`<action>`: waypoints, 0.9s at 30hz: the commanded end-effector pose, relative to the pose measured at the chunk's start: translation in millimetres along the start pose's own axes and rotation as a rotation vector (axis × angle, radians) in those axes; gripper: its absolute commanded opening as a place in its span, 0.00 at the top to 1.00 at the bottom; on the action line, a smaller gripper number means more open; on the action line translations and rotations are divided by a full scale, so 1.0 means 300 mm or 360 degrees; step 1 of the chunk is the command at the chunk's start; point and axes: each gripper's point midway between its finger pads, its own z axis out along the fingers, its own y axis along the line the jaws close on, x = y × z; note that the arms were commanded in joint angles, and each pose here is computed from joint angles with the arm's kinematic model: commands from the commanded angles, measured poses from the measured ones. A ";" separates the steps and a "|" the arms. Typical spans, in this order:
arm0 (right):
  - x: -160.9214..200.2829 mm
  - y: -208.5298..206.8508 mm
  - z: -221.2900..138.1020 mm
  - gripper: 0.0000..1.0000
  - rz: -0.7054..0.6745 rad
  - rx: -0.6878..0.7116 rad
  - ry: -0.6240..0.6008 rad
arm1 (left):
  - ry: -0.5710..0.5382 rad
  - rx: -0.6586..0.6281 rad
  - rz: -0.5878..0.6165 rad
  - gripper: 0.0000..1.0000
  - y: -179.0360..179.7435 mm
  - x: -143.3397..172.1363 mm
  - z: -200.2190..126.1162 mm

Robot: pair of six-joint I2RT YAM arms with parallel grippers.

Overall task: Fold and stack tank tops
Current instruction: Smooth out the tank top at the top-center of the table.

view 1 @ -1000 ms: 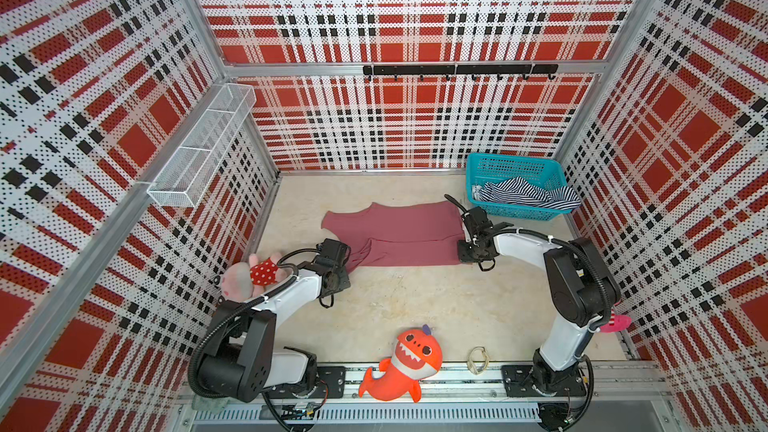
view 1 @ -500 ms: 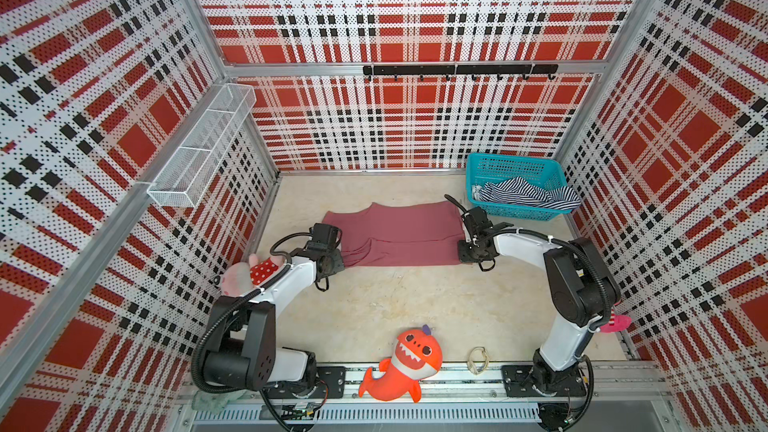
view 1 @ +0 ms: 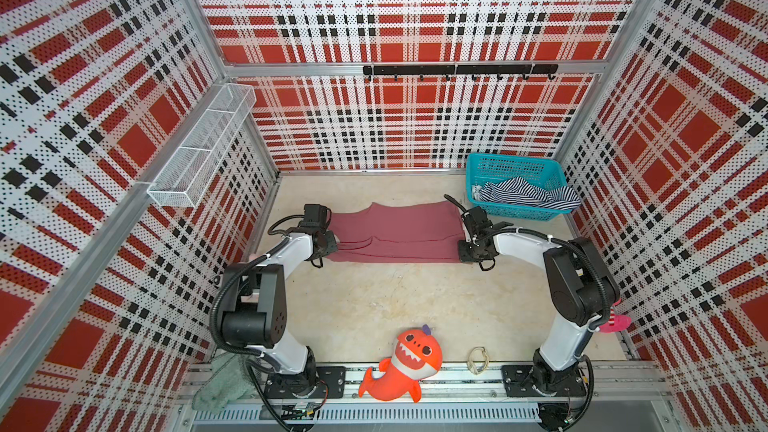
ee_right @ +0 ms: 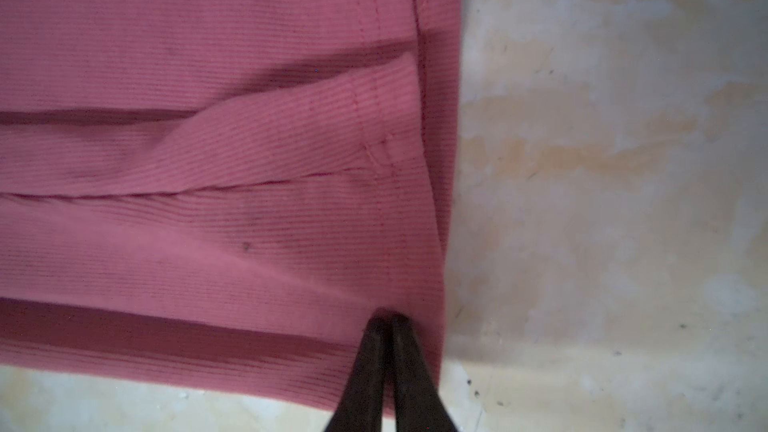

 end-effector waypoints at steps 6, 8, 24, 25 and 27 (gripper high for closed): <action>0.019 -0.055 0.018 0.86 -0.0010 0.0096 0.0057 | -0.0001 -0.0030 0.0016 0.66 0.034 -0.035 0.012; 0.014 -0.054 0.011 0.85 -0.0014 0.0094 0.0048 | 0.0001 -0.0061 0.0003 0.55 0.070 -0.038 0.002; -0.154 0.054 -0.139 0.75 0.0097 -0.0140 -0.0255 | -0.0192 0.0390 0.0156 0.45 -0.408 -0.072 -0.169; -0.162 0.069 -0.138 0.75 0.0101 -0.0163 -0.0269 | -0.0177 0.0387 0.0178 0.45 -0.429 -0.063 -0.154; -0.181 0.094 -0.128 0.75 0.0100 -0.0189 -0.0295 | -0.0165 0.0324 0.0218 0.45 -0.430 -0.050 -0.122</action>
